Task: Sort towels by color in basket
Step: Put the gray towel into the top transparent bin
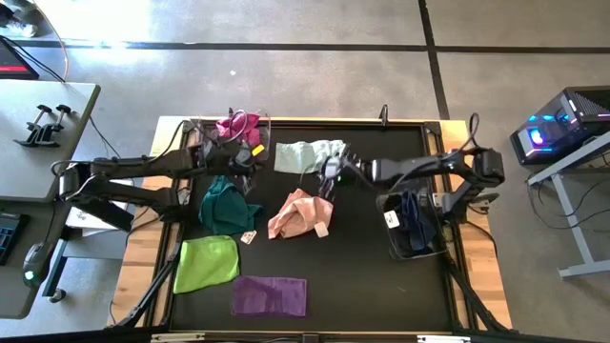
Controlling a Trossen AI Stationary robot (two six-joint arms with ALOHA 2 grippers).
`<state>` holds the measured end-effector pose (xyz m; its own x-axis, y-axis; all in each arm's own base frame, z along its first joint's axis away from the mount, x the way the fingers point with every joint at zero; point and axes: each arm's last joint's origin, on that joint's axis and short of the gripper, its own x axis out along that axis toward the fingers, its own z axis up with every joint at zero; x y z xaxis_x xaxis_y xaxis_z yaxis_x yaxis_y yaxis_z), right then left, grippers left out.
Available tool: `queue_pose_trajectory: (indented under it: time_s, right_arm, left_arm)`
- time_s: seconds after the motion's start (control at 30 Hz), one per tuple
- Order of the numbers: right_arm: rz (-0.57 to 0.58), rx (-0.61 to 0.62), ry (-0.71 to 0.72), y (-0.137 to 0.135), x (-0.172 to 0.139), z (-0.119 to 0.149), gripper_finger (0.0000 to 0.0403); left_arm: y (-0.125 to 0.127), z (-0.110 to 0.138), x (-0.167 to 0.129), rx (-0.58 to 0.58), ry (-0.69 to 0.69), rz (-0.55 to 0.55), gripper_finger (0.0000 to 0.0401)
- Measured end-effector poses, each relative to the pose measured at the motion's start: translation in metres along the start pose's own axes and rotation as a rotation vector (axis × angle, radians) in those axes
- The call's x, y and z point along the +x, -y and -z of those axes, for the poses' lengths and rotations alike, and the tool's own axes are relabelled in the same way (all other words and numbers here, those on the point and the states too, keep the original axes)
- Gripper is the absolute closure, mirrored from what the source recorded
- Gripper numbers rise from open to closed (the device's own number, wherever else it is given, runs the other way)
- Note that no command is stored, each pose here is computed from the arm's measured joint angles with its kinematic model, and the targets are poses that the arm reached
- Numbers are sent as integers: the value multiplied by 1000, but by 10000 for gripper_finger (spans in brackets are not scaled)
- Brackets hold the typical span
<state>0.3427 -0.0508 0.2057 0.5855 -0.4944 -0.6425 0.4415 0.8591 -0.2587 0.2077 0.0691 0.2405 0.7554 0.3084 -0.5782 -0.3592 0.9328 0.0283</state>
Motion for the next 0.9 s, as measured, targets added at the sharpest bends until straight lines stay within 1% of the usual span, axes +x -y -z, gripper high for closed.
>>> queue_pose_trajectory:
  time_s: [0.1,0.2,0.27,0.4,0.57,0.63,0.7,0.77,0.9]
  right_arm:
    - [-39,80,60,21,18,14,165]
    - [-21,176,90,35,28,28,164]
    - [-8,212,107,41,31,34,164]
    - [6,219,67,42,43,50,164]
    - [16,202,-9,35,68,65,165]
    - [32,209,-35,33,78,69,171]
    - [56,215,-56,31,87,70,186]
    - [76,213,-79,30,94,69,210]
    - [84,198,-130,29,101,70,285]
  left_arm:
    - [5,8,3,-14,-14,17,401]
    - [8,17,5,-17,-38,25,401]
    - [9,19,6,-14,-43,30,401]
    - [12,21,7,-6,-43,41,401]
    - [17,16,6,1,11,57,401]
    - [19,14,6,4,30,64,401]
    - [20,14,6,6,35,68,401]
    - [20,14,6,7,37,70,401]
    - [20,13,6,7,46,71,401]
